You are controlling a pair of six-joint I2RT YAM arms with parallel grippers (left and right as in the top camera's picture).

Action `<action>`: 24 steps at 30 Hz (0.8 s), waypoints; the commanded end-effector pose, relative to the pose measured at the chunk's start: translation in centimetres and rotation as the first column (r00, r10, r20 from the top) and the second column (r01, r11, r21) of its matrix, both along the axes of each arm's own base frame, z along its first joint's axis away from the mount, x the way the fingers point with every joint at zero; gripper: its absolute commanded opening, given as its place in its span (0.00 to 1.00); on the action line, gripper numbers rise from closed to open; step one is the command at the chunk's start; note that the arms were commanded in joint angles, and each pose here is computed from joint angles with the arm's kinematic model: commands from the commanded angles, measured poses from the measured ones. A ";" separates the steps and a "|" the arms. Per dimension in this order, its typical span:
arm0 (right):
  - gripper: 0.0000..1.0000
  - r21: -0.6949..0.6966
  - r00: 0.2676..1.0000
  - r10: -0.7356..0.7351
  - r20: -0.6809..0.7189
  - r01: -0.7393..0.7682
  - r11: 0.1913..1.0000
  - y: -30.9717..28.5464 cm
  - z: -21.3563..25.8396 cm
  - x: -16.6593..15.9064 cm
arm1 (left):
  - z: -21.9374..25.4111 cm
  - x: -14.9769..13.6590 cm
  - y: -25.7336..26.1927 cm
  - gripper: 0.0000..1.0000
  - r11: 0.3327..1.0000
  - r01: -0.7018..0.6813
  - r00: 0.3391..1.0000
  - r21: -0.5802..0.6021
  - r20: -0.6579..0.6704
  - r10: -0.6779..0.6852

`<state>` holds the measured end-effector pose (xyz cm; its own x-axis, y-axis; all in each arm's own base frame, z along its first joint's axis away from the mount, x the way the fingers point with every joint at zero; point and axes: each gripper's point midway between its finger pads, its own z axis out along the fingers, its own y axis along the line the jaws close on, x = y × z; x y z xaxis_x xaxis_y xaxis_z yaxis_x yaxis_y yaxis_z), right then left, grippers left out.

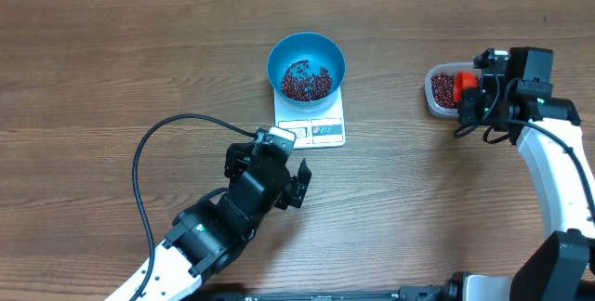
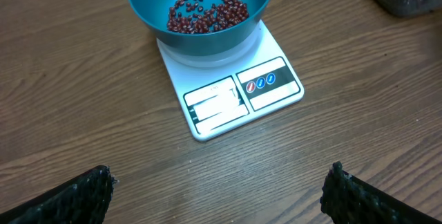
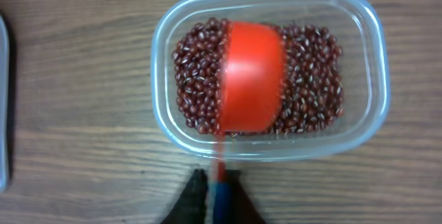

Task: Scoop item into bowl and weigh 150g on scale
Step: 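Lower the scoop into the bean tub with the right gripper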

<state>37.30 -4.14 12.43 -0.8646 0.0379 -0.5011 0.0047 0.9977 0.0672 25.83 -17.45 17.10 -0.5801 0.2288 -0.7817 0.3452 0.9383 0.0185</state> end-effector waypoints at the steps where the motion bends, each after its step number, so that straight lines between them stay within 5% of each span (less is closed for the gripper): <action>1: 0.04 -0.002 1.000 -0.002 -0.002 0.002 1.000 -0.1 -0.2 0.0 | -0.1 -0.2 -0.1 1.00 1.000 -0.001 1.000 -0.010 -0.005 0.001; 5: 0.20 -0.004 1.000 -0.002 0.005 0.002 1.000 -0.1 -0.2 0.1 | -0.1 -0.2 -0.1 1.00 1.000 -0.001 1.000 -0.010 -0.005 0.001; 9: 0.04 -0.004 1.000 -0.002 0.009 0.002 1.000 -0.1 -0.1 0.2 | -0.1 -0.2 -0.1 1.00 1.000 -0.001 1.000 -0.010 -0.005 0.001; 10: 0.07 -0.005 1.000 -0.002 0.011 0.002 1.000 -0.2 -0.1 0.2 | -0.1 -0.2 -0.1 1.00 1.000 -0.001 1.000 -0.011 -0.005 0.001; 12: 0.39 -0.005 1.000 -0.002 0.015 0.002 1.000 -0.2 0.0 0.3 | -0.1 -0.2 -0.1 0.99 1.000 -0.001 1.000 -0.010 -0.005 0.001; 13: 0.45 -0.006 1.000 -0.002 0.017 0.002 1.000 -0.2 0.0 0.4 | -0.1 -0.2 -0.1 0.99 1.000 -0.001 1.000 -0.011 -0.005 0.001; 18: 0.18 -0.006 1.000 -0.002 0.020 0.002 1.000 -0.2 0.0 0.4 | -0.1 -0.2 -0.1 1.00 1.000 -0.001 1.000 -0.010 -0.005 0.001; 22: 0.23 -0.007 1.000 -0.001 0.023 0.002 1.000 -0.2 0.1 0.5 | -0.1 -0.2 -0.1 0.99 1.000 -0.001 1.000 -0.011 -0.005 0.001; 24: 0.04 -0.006 1.000 -0.001 0.023 0.002 1.000 -0.2 0.1 0.5 | -0.1 -0.2 -0.1 1.00 1.000 -0.001 1.000 -0.011 -0.005 0.001</action>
